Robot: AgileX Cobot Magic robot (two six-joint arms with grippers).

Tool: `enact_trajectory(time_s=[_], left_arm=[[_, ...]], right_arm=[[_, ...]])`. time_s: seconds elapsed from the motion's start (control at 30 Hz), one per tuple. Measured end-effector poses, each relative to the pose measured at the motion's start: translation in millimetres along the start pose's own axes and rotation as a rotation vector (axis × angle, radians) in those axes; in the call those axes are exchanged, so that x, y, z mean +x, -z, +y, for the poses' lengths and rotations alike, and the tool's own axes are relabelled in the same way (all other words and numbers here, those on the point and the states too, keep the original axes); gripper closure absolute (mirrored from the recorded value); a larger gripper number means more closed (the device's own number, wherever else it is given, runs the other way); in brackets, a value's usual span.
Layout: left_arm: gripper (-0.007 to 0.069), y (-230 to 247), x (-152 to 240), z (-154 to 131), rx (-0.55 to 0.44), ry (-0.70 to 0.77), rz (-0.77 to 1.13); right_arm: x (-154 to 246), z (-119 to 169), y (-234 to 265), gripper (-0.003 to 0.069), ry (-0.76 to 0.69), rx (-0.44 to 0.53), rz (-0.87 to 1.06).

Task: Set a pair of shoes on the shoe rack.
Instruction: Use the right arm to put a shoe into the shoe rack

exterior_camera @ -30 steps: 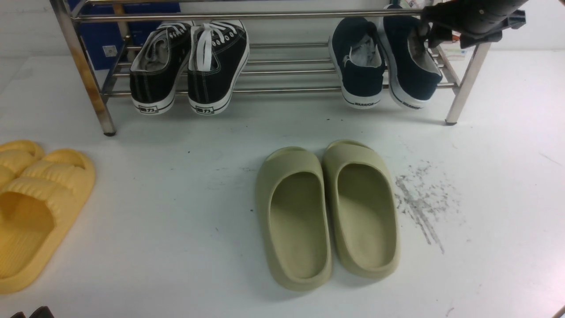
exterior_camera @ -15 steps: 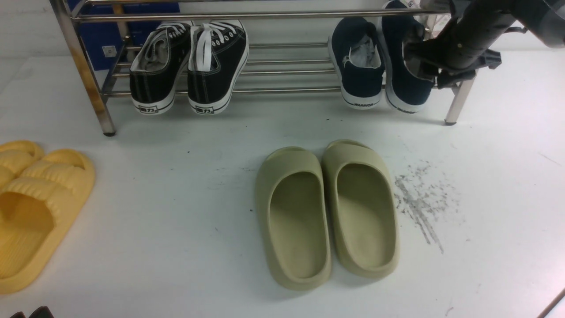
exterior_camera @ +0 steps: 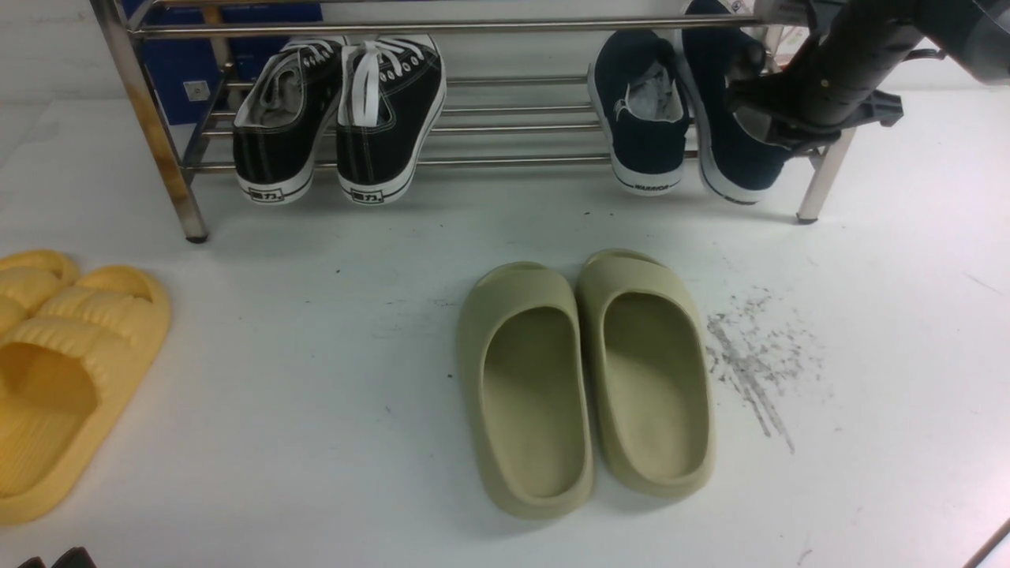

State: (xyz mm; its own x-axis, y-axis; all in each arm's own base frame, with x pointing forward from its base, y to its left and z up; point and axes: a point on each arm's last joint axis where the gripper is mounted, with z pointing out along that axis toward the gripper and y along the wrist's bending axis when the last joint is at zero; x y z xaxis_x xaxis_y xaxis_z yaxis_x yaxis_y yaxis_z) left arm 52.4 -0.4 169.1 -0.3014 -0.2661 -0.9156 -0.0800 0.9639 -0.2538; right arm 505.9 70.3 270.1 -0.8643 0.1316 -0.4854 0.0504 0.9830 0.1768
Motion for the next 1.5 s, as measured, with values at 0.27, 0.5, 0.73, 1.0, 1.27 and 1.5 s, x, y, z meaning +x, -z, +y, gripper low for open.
enact_trajectory(time_s=[0.27, 0.5, 0.73, 1.0, 1.27, 1.5], left_arm=[[0.0388, 0, 0, 0, 0.0, 0.0, 0.0], [0.0388, 0, 0, 0, 0.0, 0.0, 0.0], [0.0388, 0, 0, 0, 0.0, 0.0, 0.0], [0.0388, 0, 0, 0, 0.0, 0.0, 0.0], [0.0388, 0, 0, 0, 0.0, 0.0, 0.0], [0.0388, 0, 0, 0, 0.0, 0.0, 0.0]], right_arm=[[-1, -1, 4, 0.0616, -0.018, 0.024, -0.015], [-2, 2, 4, 0.0589, -0.034, 0.001, -0.021], [-4, 5, 8, 0.0312, -0.027, -0.021, -0.046], [-8, 8, 52, 0.0131, 0.116, -0.023, -0.078], [6, 15, 69, 0.0291, 0.237, -0.085, 0.021], [32, 41, 32, 0.0578, 0.283, -0.189, 0.085]])
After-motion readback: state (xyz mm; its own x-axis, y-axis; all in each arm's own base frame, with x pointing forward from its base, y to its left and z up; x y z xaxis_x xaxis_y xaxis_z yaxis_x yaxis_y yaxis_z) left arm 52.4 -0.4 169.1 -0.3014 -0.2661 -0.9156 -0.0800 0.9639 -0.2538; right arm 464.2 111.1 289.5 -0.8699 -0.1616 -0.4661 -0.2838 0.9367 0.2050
